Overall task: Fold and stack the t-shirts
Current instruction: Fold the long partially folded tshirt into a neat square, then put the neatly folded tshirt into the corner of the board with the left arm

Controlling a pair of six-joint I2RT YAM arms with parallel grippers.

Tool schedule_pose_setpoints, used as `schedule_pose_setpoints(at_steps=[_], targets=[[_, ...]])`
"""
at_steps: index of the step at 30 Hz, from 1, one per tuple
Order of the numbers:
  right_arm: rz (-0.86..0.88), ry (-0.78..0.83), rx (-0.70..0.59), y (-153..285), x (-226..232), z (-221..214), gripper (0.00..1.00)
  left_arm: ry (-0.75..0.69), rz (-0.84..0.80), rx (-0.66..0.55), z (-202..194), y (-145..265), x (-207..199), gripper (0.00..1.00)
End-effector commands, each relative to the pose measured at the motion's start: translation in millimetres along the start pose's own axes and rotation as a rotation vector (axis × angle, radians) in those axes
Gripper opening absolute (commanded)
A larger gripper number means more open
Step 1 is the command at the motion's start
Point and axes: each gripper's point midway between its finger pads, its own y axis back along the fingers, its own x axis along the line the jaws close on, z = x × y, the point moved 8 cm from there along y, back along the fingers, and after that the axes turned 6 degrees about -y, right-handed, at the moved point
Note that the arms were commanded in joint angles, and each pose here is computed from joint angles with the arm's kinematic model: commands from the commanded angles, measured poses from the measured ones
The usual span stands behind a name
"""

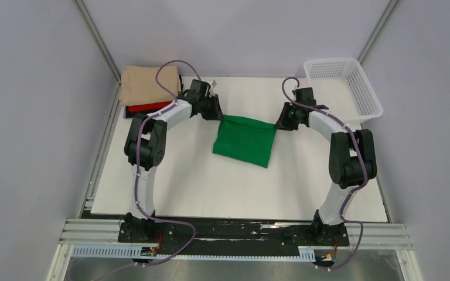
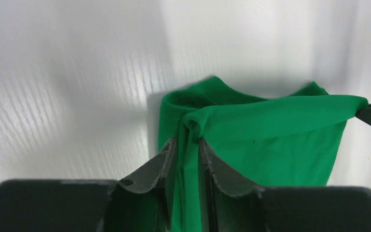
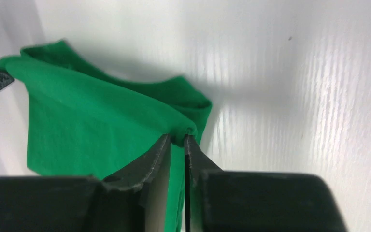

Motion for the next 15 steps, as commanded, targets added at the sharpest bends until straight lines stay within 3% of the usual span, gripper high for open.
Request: schedule_pose_setpoints(at_steps=[1, 2, 3, 4, 5, 10, 15], targets=[[-0.026, 0.005, -0.14, -12.3, 1.7, 44.7, 0.39, -0.011, -0.004, -0.078, 29.9, -5.4, 10.2, 0.34], [-0.025, -0.012, -0.132, -14.1, 3.8, 48.8, 0.58, -0.008, -0.017, -0.076, 31.5, -5.6, 8.9, 0.51], [-0.013, -0.016, -0.132, -14.4, 7.0, 51.7, 0.68, -0.003, -0.036, -0.076, 34.9, -4.1, 5.6, 0.66], [0.003, -0.02, -0.127, -13.1, 9.9, 52.2, 0.73, -0.005, -0.046, -0.079, 36.7, -2.1, 3.4, 0.91], [0.009, -0.025, -0.129, -10.5, 11.4, 51.9, 0.77, -0.009, -0.059, -0.084, 38.3, 3.0, 0.1, 0.98], [-0.013, -0.037, -0.159, 17.7, 6.8, 32.7, 1.0, -0.032, -0.088, -0.062, 18.5, 23.3, -3.6, 1.0], [-0.051, -0.072, -0.211, 41.9, -7.3, 3.4, 1.0, -0.034, -0.135, -0.021, -10.3, 28.2, -2.0, 1.0]])
